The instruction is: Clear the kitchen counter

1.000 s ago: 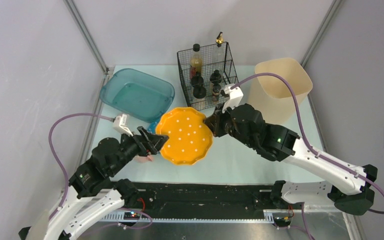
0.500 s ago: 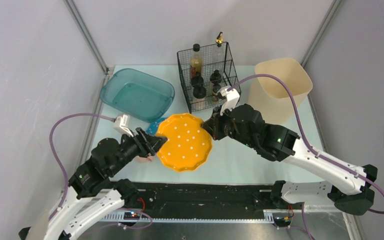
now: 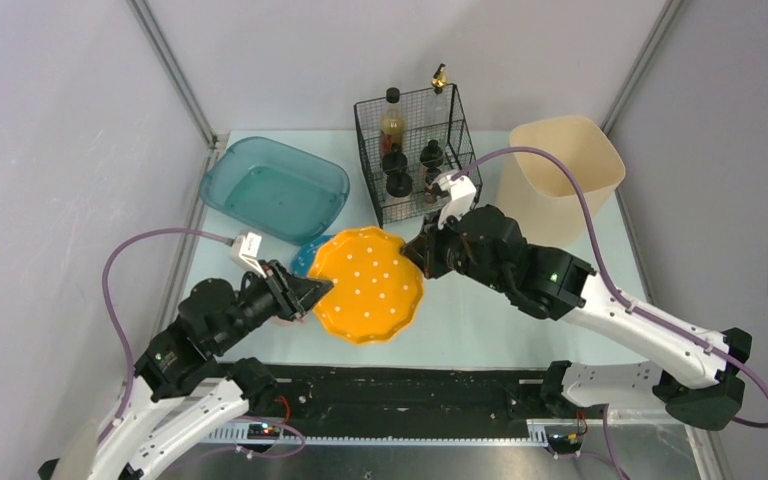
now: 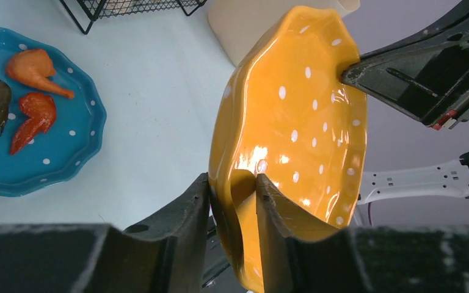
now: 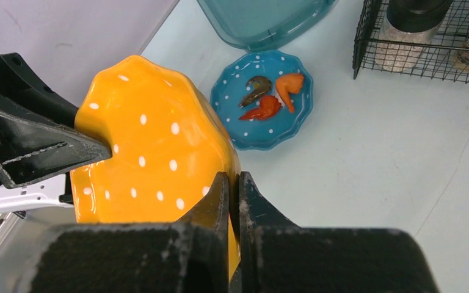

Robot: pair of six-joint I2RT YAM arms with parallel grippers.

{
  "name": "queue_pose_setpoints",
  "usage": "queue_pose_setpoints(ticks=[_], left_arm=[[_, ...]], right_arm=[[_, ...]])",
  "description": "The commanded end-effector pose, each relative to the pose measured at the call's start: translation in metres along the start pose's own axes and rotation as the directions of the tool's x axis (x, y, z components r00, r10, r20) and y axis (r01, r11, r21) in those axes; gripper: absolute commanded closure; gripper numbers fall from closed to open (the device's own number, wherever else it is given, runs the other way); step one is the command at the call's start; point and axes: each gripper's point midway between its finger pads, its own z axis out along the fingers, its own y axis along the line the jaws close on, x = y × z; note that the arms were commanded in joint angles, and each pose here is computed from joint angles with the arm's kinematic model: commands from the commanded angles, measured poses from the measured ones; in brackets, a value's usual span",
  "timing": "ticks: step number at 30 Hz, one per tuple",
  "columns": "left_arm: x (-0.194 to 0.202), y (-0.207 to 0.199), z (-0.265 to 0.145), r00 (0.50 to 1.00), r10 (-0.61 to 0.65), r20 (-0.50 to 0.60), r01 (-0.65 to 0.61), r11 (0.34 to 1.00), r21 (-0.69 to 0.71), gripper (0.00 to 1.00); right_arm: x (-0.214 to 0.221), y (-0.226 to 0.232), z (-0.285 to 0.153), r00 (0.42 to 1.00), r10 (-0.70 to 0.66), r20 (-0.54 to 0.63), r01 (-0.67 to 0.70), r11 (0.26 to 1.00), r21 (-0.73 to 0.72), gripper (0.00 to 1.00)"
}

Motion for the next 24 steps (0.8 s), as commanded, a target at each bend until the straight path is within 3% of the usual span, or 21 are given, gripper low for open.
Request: queue_pose_setpoints(ticks=[1, 7, 20, 24], left_arm=[[0.003, -0.015, -0.003, 1.000, -0.005, -0.023, 0.007, 0.997, 0.079, 0.67], [0.000, -0.021, -0.006, 1.000, 0.001, -0.016, 0.000, 0.995, 0.103, 0.99], [-0.036, -0.057, -0.036, 0.989, -0.064, 0.131, 0.028, 0.965, 0.262, 1.00], [-0.044, -0.061, -0.039, 0.981, -0.099, 0.166, 0.049, 0.958, 0.284, 1.00]], right_arm=[[-0.064, 0.032, -0.009, 0.971, 0.151, 0.185, -0.123, 0.980, -0.155, 1.00], [-0.062, 0.030, -0.003, 0.973, 0.161, 0.164, -0.135, 0.978, -0.162, 1.00], [-0.041, 0.014, 0.013, 0.984, 0.160, 0.073, -0.151, 0.982, -0.114, 1.00], [-0.039, 0.007, 0.017, 0.984, 0.169, 0.061, -0.163, 0.982, -0.097, 0.81]])
